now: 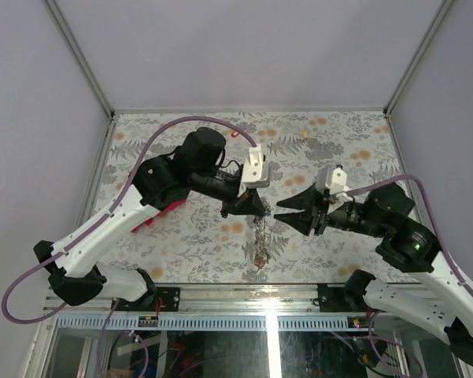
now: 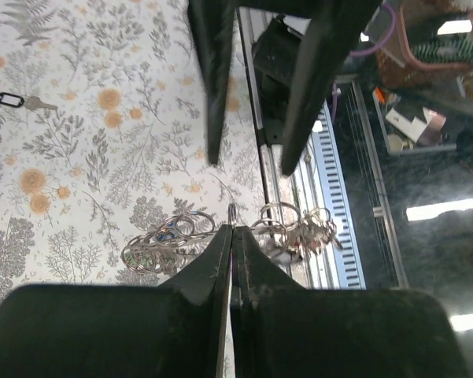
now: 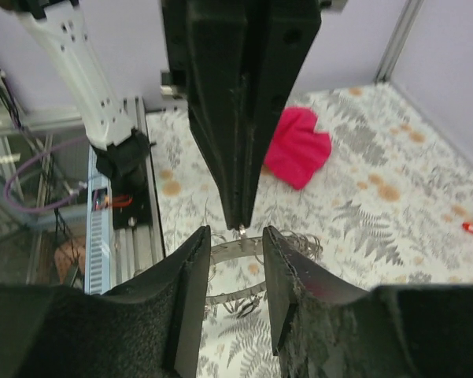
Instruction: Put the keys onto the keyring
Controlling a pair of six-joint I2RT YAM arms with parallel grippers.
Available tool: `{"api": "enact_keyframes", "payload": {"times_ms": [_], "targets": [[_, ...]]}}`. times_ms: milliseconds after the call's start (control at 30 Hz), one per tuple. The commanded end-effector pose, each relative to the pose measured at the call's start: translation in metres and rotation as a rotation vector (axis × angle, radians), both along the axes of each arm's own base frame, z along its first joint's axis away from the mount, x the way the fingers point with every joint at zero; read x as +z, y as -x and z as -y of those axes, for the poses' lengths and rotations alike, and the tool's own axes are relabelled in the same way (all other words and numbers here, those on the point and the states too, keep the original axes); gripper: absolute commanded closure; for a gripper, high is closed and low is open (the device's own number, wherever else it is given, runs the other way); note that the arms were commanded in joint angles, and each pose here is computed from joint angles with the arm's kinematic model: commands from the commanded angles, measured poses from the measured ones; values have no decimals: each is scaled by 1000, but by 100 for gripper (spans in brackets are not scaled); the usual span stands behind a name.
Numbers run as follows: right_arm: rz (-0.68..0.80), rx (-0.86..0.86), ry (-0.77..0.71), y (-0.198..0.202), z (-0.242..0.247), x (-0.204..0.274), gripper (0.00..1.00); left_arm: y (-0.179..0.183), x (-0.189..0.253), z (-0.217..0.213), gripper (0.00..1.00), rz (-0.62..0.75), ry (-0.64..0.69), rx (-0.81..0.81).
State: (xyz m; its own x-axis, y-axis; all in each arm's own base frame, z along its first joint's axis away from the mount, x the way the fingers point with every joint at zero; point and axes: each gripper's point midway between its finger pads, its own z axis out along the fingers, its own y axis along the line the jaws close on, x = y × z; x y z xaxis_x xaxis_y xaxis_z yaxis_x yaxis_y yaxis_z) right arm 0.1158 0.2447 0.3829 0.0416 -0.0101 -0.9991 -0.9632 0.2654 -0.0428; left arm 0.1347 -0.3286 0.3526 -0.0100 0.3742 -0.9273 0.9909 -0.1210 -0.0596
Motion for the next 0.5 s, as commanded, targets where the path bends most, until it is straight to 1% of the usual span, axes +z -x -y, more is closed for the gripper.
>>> {"api": "enact_keyframes", "payload": {"times_ms": [0,100,300,467], "targets": [[6,55,70,6,-3,-23,60,5,-1,-4,100,84,-67,-16],[15,69,69,7,-6,-27,60,8,-2,-3,100,93,-77,-25],[7,135,116,10,-14,-42,60,12,-4,-1,100,95,-87,-43],[5,176,114,11,-22,-44,61,14,-4,-1,100,94,-90,-49]]}}
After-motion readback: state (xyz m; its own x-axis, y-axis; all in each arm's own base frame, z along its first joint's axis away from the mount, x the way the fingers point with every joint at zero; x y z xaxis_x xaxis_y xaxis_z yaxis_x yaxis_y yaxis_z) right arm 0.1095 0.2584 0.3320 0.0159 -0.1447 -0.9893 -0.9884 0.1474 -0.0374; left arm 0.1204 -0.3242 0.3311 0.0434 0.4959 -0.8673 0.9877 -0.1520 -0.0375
